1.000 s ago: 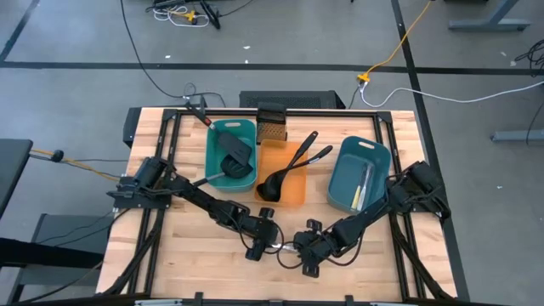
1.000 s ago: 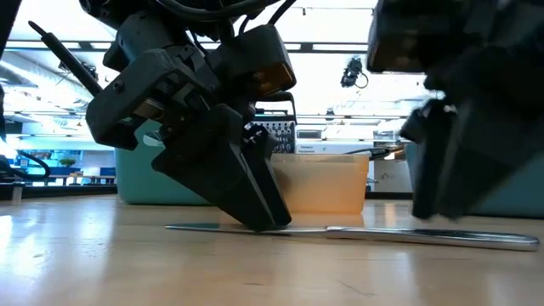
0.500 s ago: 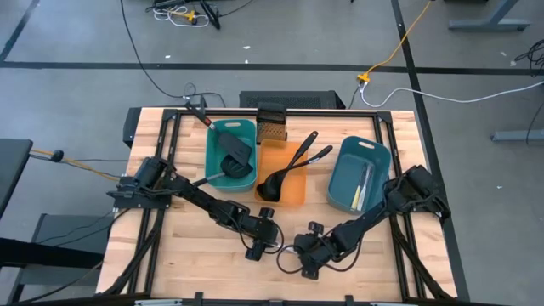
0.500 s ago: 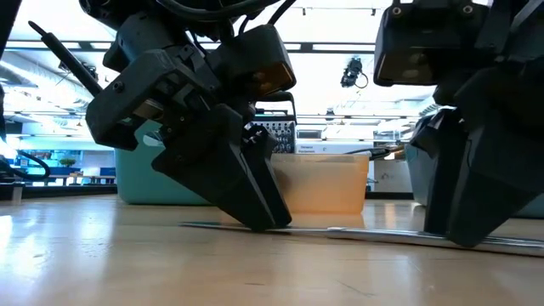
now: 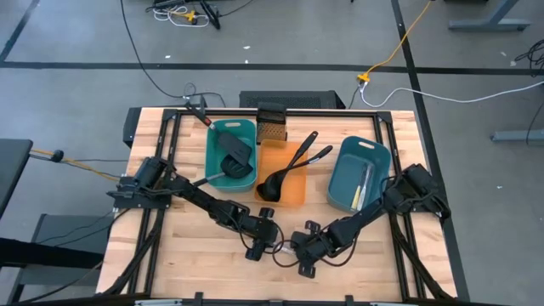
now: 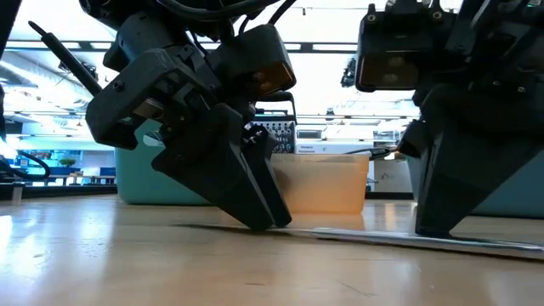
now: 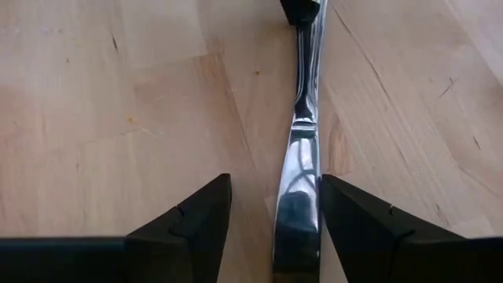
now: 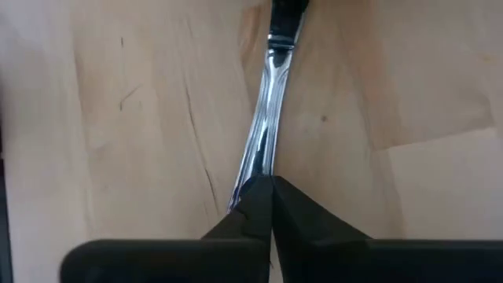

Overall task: Pick & Place Kitchen Items
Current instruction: Put the silver table knife into the blue bin

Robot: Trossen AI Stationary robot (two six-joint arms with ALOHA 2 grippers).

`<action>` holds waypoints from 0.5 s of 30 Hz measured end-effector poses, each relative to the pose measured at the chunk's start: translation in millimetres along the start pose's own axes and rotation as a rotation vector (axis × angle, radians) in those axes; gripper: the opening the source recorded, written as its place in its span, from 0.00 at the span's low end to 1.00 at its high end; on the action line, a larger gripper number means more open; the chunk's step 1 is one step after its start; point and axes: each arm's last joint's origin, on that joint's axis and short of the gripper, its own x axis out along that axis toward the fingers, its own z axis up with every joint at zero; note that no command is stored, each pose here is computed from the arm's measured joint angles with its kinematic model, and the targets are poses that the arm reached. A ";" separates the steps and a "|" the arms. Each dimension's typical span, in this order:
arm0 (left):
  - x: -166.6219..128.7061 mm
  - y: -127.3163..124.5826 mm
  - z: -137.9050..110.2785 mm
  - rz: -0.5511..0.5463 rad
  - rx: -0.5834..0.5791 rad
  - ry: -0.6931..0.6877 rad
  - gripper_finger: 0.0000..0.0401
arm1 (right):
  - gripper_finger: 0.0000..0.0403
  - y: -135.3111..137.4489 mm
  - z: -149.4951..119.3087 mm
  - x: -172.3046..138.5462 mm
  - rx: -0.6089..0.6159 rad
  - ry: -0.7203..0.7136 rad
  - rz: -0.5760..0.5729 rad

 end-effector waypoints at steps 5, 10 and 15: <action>0.0 0.1 0.0 0.002 0.002 0.000 0.51 | 0.02 -1.7 2.5 0.4 0.000 0.013 0.022; 0.0 -0.2 -0.1 -0.008 0.018 0.002 0.51 | 0.03 -1.5 2.7 0.7 0.005 0.012 0.025; 0.0 -0.7 -0.6 -0.041 0.039 0.009 0.51 | 0.03 -1.6 2.9 0.9 0.020 0.004 0.017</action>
